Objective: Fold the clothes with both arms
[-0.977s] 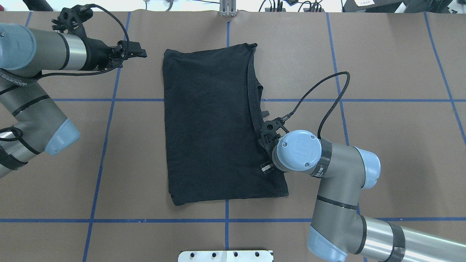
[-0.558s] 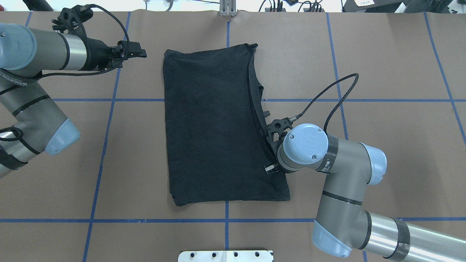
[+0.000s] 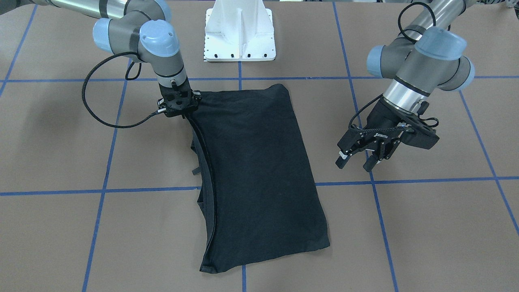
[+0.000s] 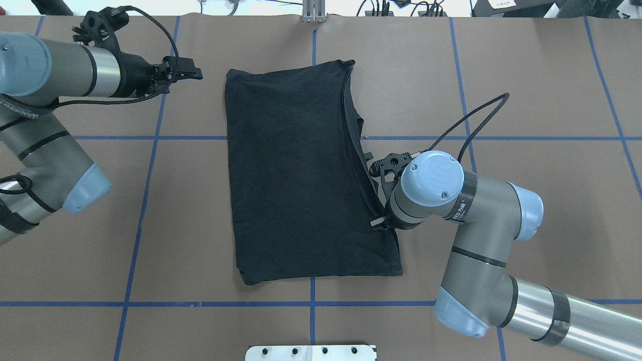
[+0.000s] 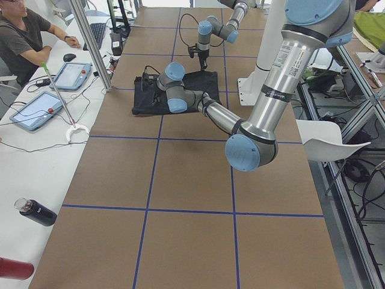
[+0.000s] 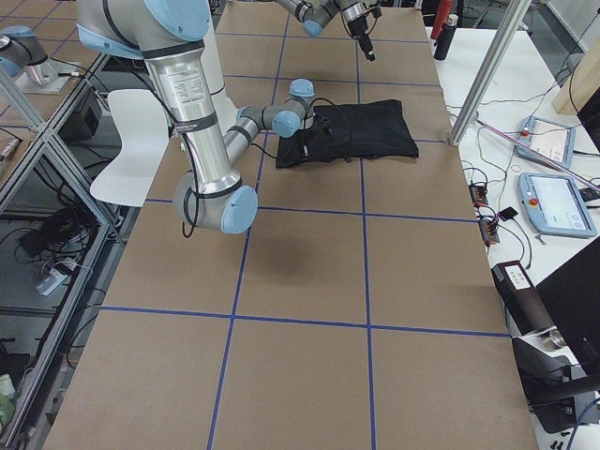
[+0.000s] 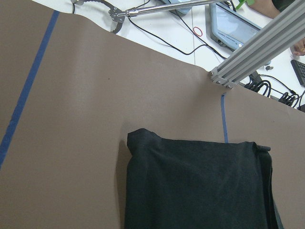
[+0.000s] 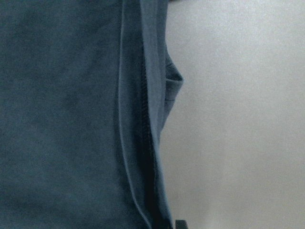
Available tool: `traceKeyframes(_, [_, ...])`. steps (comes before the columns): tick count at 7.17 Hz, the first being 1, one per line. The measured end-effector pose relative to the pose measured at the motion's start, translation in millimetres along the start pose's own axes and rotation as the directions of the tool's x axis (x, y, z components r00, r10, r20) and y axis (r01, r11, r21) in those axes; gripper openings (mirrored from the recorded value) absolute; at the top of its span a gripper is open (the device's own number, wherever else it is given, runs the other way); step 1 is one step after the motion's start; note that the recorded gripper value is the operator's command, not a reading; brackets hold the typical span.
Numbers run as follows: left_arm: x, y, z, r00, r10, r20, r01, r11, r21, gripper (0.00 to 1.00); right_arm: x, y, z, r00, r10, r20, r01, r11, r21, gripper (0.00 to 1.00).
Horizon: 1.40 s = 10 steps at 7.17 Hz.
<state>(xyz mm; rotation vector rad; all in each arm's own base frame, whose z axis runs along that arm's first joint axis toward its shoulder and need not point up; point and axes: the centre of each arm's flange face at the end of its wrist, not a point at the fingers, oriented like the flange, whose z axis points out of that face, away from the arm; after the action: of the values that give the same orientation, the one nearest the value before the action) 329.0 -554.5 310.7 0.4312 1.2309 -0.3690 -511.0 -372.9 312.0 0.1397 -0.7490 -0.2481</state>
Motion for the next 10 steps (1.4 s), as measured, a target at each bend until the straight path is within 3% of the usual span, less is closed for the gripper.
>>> traceKeyframes(5, [1.6,-0.7,2.3,1.0,0.008,0.003,-0.008,1.0,-0.001,1.0,-12.9,-14.1,-8.1,1.0,0.021,0.012,-0.021,0.999,0.029,0.99])
traceKeyframes(8, [2.3,-0.9,2.5,1.0,0.009,0.002,-0.009,1.0,-0.001,1.0,-13.7,-30.9,9.9,0.999,-0.015,-0.032,0.017,0.997,0.069,0.99])
traceKeyframes(10, [2.9,-1.0,2.5,1.0,0.009,0.001,-0.009,1.0,-0.002,1.0,-7.6,-35.0,22.8,0.998,-0.022,-0.058,0.026,0.998,0.065,0.99])
